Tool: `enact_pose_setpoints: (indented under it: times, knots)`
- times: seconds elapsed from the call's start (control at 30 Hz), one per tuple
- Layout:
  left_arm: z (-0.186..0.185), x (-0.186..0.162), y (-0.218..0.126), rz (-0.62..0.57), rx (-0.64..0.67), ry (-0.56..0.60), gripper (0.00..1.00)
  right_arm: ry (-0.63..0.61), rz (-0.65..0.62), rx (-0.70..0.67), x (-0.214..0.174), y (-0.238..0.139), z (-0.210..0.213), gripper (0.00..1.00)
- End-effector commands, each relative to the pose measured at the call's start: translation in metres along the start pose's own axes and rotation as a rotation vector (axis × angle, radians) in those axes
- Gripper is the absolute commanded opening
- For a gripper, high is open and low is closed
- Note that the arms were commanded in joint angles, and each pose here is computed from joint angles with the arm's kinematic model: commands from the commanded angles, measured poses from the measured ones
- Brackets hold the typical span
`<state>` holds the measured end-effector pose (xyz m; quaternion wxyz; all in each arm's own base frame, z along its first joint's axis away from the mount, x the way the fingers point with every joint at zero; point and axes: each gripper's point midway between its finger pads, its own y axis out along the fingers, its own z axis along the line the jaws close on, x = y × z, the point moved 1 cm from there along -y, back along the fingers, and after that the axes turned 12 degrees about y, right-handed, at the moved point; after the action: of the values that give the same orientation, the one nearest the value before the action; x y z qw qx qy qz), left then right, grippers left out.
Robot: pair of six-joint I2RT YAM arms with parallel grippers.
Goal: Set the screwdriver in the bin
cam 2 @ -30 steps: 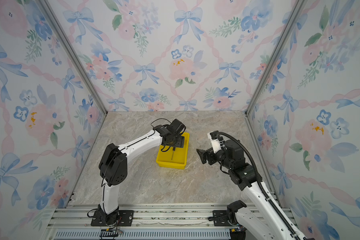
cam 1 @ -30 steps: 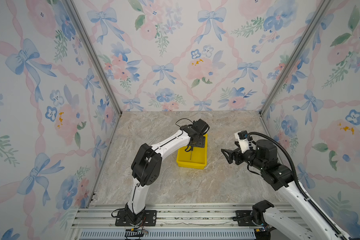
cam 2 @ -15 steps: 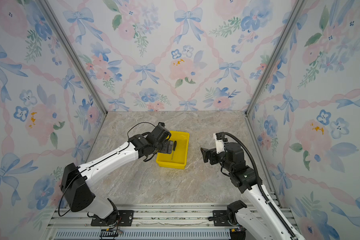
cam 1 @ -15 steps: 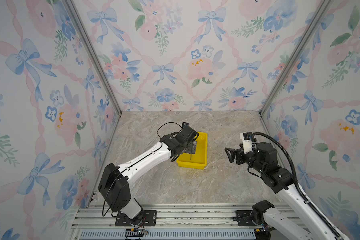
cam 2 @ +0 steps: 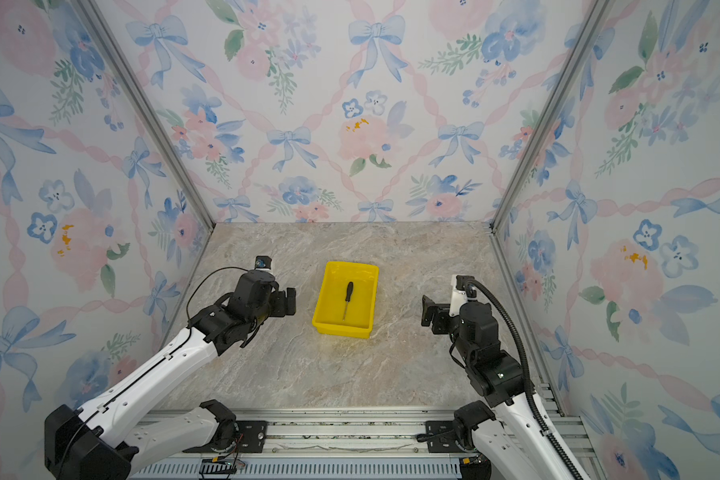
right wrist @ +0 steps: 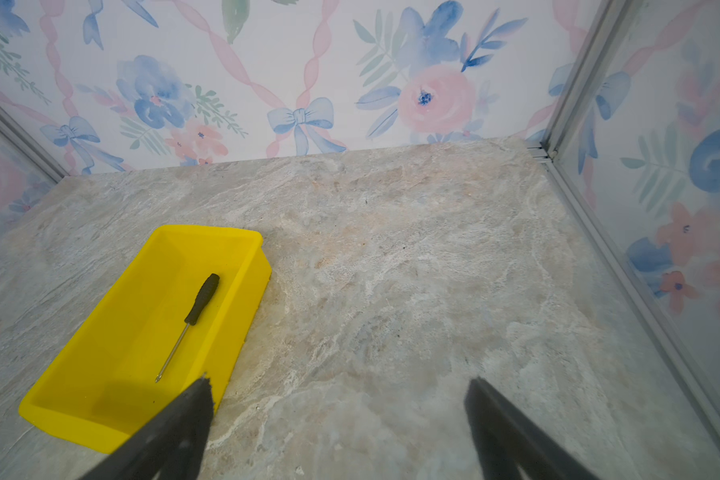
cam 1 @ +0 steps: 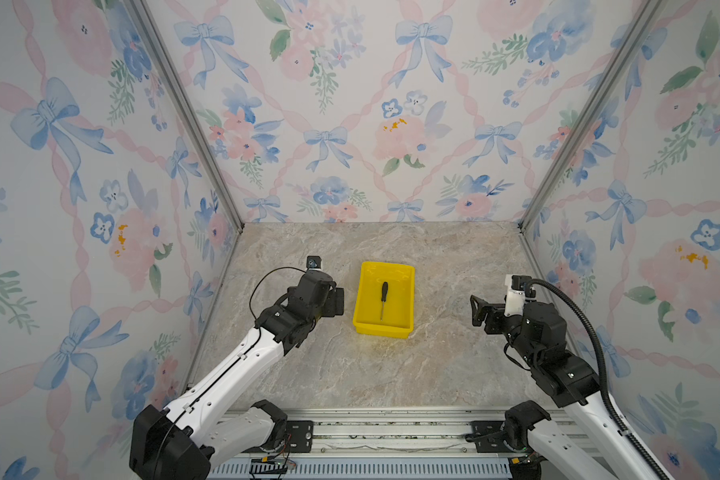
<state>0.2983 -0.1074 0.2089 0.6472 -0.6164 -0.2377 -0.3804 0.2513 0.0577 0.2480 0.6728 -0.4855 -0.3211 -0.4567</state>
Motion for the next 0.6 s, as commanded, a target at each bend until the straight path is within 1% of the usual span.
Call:
enact_pose_setpoints:
  times: [0.0, 0.17, 0.3, 0.33, 0.57]
  knots:
    - [0.008, -0.003, -0.003, -0.042, -0.010, 0.013, 0.97, 0.013, -0.015, -0.112, -0.007, -0.011, -0.026, 0.97]
    - [0.027, -0.015, -0.010, -0.068, 0.030, 0.002, 0.98, -0.003, -0.017, -0.149, -0.014, -0.016, -0.037, 0.97]
    - [0.034, -0.009, -0.020, -0.107, 0.030, -0.013, 0.98, -0.025, -0.015, -0.145, -0.013, -0.014, -0.035, 0.97]
    - [0.034, -0.021, -0.016, -0.084, 0.029, -0.003, 0.98, -0.036, -0.014, -0.146, -0.013, -0.013, -0.035, 0.97]
    - [0.039, -0.034, -0.014, -0.070, 0.037, 0.034, 0.97, -0.126, -0.008, -0.107, -0.012, -0.001, -0.025, 0.97]
